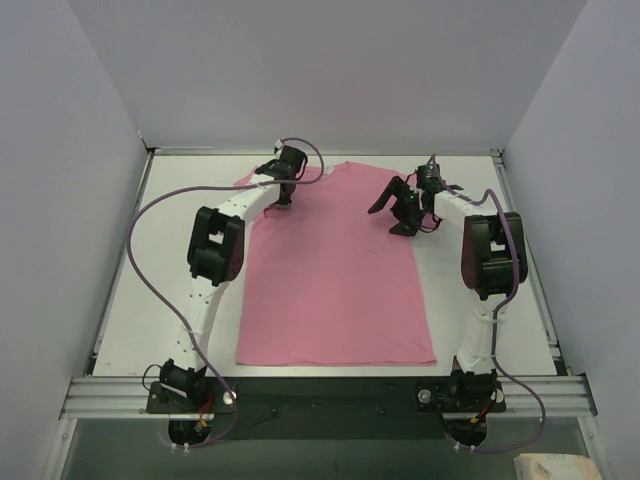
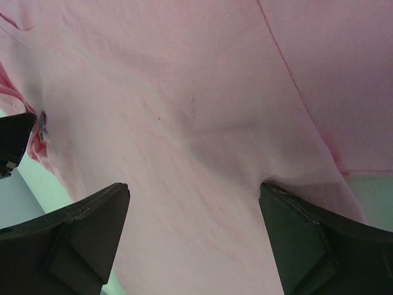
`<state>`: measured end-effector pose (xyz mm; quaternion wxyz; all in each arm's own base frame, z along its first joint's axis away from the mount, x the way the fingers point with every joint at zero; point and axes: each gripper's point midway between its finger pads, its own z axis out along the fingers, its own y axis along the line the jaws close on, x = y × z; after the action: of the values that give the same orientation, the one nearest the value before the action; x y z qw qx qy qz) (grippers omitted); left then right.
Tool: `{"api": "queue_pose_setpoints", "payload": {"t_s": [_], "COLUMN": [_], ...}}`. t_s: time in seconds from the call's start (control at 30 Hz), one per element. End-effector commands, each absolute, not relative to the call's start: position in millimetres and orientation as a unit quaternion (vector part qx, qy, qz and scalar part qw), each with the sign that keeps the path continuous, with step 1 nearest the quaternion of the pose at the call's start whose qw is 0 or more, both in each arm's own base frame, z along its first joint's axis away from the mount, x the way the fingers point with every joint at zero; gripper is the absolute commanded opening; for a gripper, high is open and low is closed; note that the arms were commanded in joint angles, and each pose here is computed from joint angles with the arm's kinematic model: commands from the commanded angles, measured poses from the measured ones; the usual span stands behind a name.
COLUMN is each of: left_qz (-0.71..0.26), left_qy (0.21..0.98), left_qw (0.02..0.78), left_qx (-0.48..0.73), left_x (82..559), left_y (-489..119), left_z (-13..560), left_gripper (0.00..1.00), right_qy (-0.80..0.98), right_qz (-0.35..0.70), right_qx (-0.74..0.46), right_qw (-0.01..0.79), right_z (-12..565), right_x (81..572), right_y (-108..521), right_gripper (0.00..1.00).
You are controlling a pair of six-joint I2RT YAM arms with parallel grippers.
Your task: Pin the brooch onto the clothing
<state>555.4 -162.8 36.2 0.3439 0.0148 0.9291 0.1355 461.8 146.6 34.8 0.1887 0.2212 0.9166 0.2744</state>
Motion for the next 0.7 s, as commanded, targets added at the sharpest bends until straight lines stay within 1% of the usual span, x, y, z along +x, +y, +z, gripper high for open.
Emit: {"api": "queue_pose_setpoints", "payload": {"t_s": [0.0, 0.03, 0.07, 0.27, 0.43, 0.57, 0.63, 0.67], "left_qz": [0.150, 0.151, 0.152, 0.159, 0.154, 0.110, 0.074, 0.071], "left_qy": [0.923, 0.921, 0.919, 0.911, 0.903, 0.901, 0.893, 0.894], "left_qw": [0.354, 0.359, 0.363, 0.380, 0.395, 0.399, 0.419, 0.408], "left_qx": [-0.002, -0.005, -0.009, -0.033, -0.074, -0.129, -0.150, -0.170], "left_x": [558, 558, 559, 563, 563, 554, 554, 547], "left_y": [-154, -152, -150, -135, -106, -82, -77, -64], "left_z": [40, 45, 48, 69, 89, 91, 103, 92], "left_gripper": [0.24, 0.16, 0.01, 0.00, 0.00, 0.00, 0.00, 0.00], "right_qy": [0.920, 0.920, 0.921, 0.920, 0.919, 0.920, 0.920, 0.920], "right_qz": [0.265, 0.265, 0.265, 0.266, 0.268, 0.265, 0.266, 0.266], "right_qx": [0.225, 0.224, 0.224, 0.224, 0.224, 0.225, 0.226, 0.225], "right_qw": [0.180, 0.181, 0.180, 0.181, 0.183, 0.179, 0.178, 0.179], "right_z": [34, 34, 34, 34, 36, 33, 32, 32], "right_x": [452, 453, 452, 453, 454, 453, 452, 452], "right_y": [143, 143, 144, 143, 143, 142, 143, 143], "right_gripper": [0.91, 0.91, 0.91, 0.91, 0.91, 0.91, 0.91, 0.91]}}
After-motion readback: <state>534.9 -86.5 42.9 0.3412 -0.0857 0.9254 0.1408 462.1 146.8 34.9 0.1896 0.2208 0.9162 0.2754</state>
